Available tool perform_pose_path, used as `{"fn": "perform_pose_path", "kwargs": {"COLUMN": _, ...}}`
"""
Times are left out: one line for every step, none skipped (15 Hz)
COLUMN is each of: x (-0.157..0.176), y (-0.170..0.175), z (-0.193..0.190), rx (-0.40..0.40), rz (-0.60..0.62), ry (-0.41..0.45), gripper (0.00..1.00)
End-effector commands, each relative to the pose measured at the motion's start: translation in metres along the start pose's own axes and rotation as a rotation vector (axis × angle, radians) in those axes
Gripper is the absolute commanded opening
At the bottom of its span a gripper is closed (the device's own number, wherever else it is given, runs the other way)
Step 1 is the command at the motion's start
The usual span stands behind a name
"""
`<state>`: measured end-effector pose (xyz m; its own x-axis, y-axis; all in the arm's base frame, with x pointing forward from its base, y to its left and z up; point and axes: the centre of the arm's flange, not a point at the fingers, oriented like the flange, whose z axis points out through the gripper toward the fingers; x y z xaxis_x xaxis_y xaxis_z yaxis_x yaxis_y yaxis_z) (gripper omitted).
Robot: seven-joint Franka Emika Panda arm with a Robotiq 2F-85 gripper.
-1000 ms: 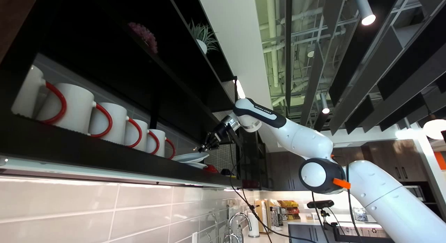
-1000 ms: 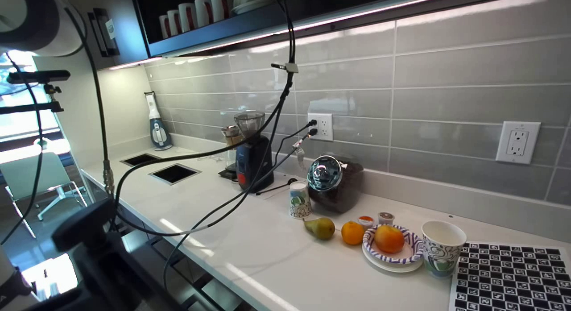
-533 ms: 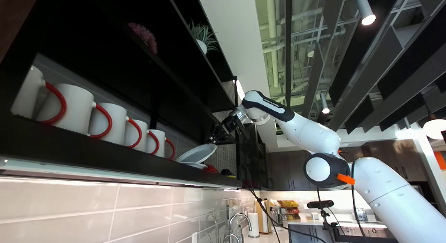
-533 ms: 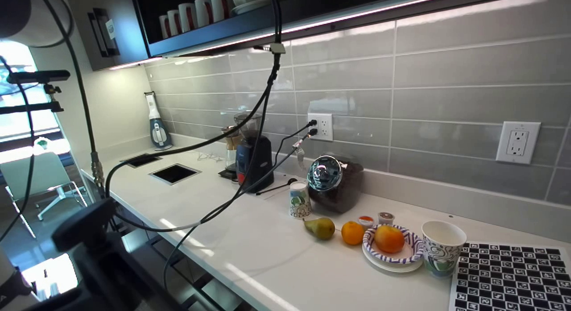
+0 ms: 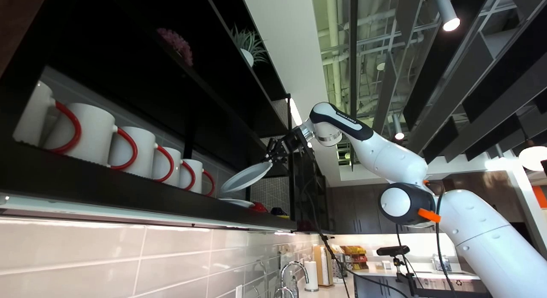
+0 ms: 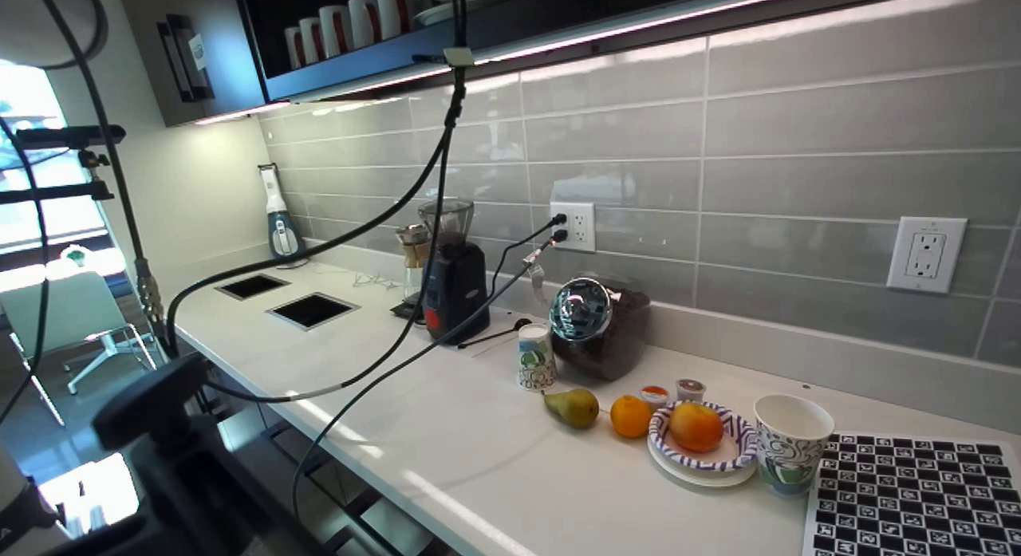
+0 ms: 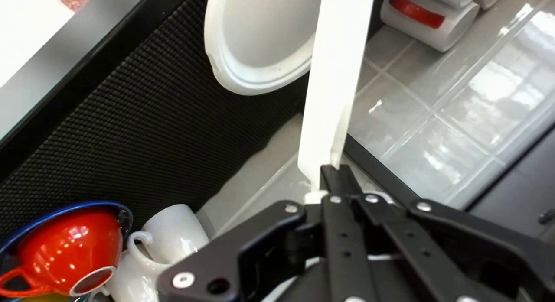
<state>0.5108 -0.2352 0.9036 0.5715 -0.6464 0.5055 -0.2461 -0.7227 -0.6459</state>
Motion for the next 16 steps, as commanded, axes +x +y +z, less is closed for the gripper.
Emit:
{"fn": "perform_pose_path", "kwargs": {"x": -0.027, "y": 0.006, "z": -0.029, "rx": 0.043, "rz": 0.109, "ry": -0.001, "gripper": 0.0}}
{"fn": "perform_pose_path", "kwargs": {"x": -0.029, "y": 0.005, "z": -0.037, "rx": 0.052, "rz": 0.128, "ry": -0.005, "gripper": 0.0}}
{"fn": "perform_pose_path", "kwargs": {"x": -0.034, "y": 0.008, "z": -0.044, "rx": 0.055, "rz": 0.145, "ry": -0.01, "gripper": 0.0}}
{"fn": "perform_pose_path", "kwargs": {"x": -0.037, "y": 0.008, "z": -0.052, "rx": 0.059, "rz": 0.16, "ry": -0.021, "gripper": 0.0}}
{"fn": "perform_pose_path", "kwargs": {"x": -0.043, "y": 0.013, "z": -0.058, "rx": 0.062, "rz": 0.173, "ry": -0.04, "gripper": 0.0}}
{"fn": "perform_pose_path", "kwargs": {"x": -0.047, "y": 0.016, "z": -0.063, "rx": 0.061, "rz": 0.184, "ry": -0.057, "gripper": 0.0}}
{"fn": "perform_pose_path", "kwargs": {"x": -0.053, "y": 0.02, "z": -0.069, "rx": 0.057, "rz": 0.194, "ry": -0.083, "gripper": 0.0}}
{"fn": "perform_pose_path", "kwargs": {"x": -0.058, "y": 0.026, "z": -0.075, "rx": 0.055, "rz": 0.194, "ry": -0.108, "gripper": 0.0}}
{"fn": "perform_pose_path", "kwargs": {"x": -0.062, "y": 0.031, "z": -0.079, "rx": 0.053, "rz": 0.195, "ry": -0.131, "gripper": 0.0}}
{"fn": "perform_pose_path", "kwargs": {"x": -0.064, "y": 0.04, "z": -0.084, "rx": 0.05, "rz": 0.191, "ry": -0.152, "gripper": 0.0}}
{"fn": "perform_pose_path", "kwargs": {"x": -0.066, "y": 0.046, "z": -0.089, "rx": 0.046, "rz": 0.192, "ry": -0.165, "gripper": 0.0}}
{"fn": "perform_pose_path", "kwargs": {"x": -0.066, "y": 0.057, "z": -0.091, "rx": 0.048, "rz": 0.187, "ry": -0.178, "gripper": 0.0}}
{"fn": "perform_pose_path", "kwargs": {"x": -0.066, "y": 0.067, "z": -0.091, "rx": 0.049, "rz": 0.178, "ry": -0.191, "gripper": 0.0}}
{"fn": "perform_pose_path", "kwargs": {"x": -0.067, "y": 0.074, "z": -0.091, "rx": 0.054, "rz": 0.163, "ry": -0.213, "gripper": 0.0}}
{"fn": "perform_pose_path", "kwargs": {"x": -0.068, "y": 0.083, "z": -0.088, "rx": 0.05, "rz": 0.153, "ry": -0.226, "gripper": 0.0}}
{"fn": "perform_pose_path", "kwargs": {"x": -0.068, "y": 0.09, "z": -0.085, "rx": 0.04, "rz": 0.155, "ry": -0.244, "gripper": 0.0}}
